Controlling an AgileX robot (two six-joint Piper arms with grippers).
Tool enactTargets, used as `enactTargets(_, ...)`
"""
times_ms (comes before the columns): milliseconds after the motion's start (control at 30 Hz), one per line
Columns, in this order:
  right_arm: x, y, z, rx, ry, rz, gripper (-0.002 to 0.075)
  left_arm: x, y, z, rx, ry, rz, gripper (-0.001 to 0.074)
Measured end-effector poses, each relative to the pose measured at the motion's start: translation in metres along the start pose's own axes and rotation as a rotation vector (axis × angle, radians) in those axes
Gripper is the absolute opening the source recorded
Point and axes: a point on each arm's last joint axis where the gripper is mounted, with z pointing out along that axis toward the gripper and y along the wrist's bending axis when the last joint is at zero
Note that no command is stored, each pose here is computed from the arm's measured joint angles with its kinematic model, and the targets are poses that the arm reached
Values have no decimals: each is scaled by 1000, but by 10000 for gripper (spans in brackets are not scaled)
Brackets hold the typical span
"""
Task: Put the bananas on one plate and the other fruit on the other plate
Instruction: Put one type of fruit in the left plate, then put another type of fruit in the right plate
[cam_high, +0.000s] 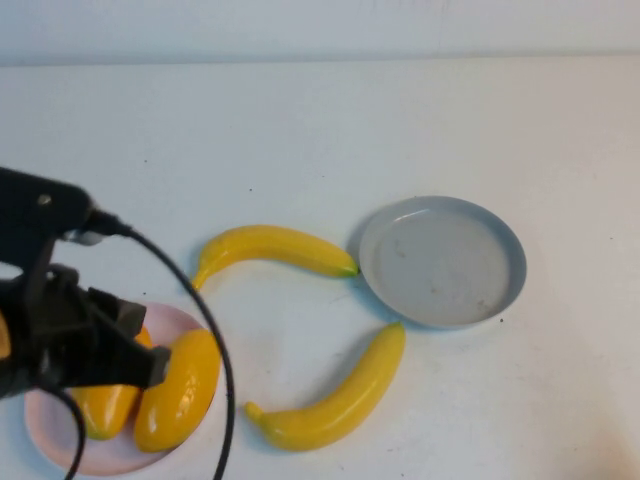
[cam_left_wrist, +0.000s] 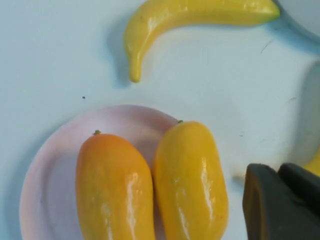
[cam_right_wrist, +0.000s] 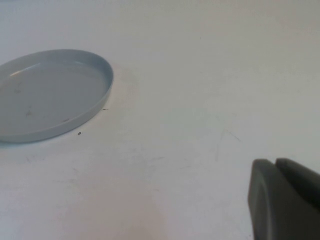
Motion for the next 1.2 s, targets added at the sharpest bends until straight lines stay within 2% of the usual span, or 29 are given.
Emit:
enactTargets(400,0,0,0,0,0,0,-17,79,12,-42,92,-406,-26,-2)
enactTargets(633,0,0,0,0,0,0,-17,110,15,-34,90,-399,-24,-3)
enactTargets(833,0,0,0,0,0,0,-17,113,16,-31,82,-388,-8,-3)
enactTargets(967,0,0,0,0,0,0,-17,115,15,-26,86,-471,62,-4)
enactTargets(1067,0,0,0,0,0,0,-17,124,18,-23,53,-562,81,-4)
enactTargets(1200,0,0,0,0,0,0,-17,138,31,-26,-90,-706,12,-4)
